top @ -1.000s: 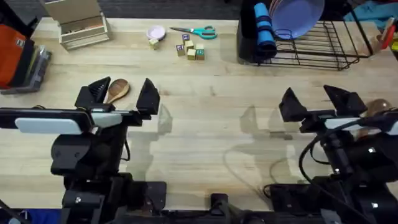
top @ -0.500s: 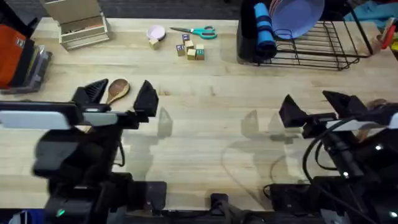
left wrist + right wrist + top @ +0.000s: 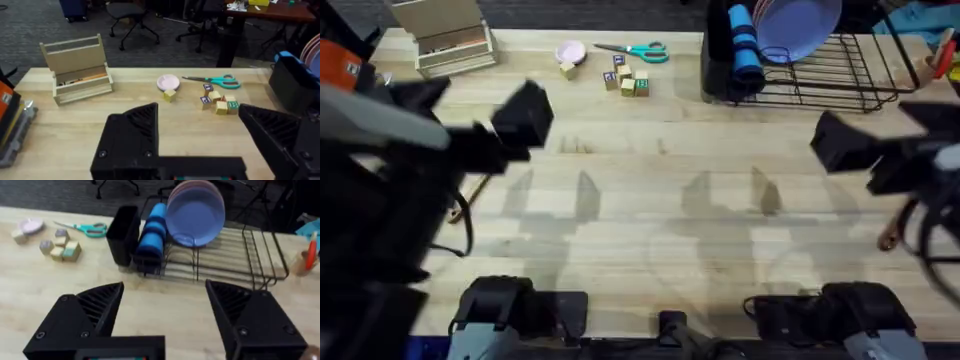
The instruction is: Pick up the spoon on the table one by one and put them onto the rack
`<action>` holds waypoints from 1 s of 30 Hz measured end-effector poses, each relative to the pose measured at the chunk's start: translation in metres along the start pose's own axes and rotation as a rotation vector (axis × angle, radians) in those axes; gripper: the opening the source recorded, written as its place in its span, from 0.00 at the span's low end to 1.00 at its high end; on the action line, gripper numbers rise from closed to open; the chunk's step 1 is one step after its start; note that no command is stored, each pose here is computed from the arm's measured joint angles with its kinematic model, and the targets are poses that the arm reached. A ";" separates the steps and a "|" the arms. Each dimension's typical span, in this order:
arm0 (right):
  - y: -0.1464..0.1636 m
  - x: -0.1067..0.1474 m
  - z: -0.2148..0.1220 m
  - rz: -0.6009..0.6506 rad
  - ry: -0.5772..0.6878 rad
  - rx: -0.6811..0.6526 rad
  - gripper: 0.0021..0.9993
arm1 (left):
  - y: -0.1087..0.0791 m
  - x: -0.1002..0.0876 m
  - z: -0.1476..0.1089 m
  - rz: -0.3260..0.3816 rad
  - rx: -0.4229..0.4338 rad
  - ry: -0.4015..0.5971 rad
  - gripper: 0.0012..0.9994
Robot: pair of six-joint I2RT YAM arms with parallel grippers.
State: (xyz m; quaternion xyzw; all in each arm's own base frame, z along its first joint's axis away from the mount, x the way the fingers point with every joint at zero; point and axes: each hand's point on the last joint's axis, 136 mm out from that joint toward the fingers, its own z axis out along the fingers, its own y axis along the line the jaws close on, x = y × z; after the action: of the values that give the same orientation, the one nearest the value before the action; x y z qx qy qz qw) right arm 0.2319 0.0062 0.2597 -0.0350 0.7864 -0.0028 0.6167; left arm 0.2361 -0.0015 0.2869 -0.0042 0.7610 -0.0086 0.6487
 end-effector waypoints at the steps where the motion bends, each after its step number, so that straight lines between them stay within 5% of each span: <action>1: 0.000 -0.008 0.002 0.000 0.006 -0.003 0.99 | 0.000 -0.008 0.001 0.000 0.000 0.000 0.99; 6: -0.003 -0.057 0.009 0.000 0.004 -0.004 0.99 | -0.001 -0.041 0.009 0.000 -0.001 0.048 0.99; 11: -0.005 -0.089 0.014 0.002 0.046 -0.010 0.99 | -0.001 -0.049 0.021 -0.001 -0.004 0.193 0.99; 22: 0.000 -0.103 0.032 0.012 0.166 -0.056 0.99 | 0.002 -0.030 0.047 0.001 -0.020 0.522 0.99; 30: 0.002 -0.100 0.032 0.014 0.181 -0.068 0.99 | 0.005 -0.016 0.058 0.024 -0.031 0.591 0.99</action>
State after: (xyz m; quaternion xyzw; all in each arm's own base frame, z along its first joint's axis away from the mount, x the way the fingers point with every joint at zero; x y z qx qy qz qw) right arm 0.2868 0.0156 0.3487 -0.0501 0.8386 0.0249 0.5418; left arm 0.2956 0.0029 0.2937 -0.0026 0.9169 0.0099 0.3991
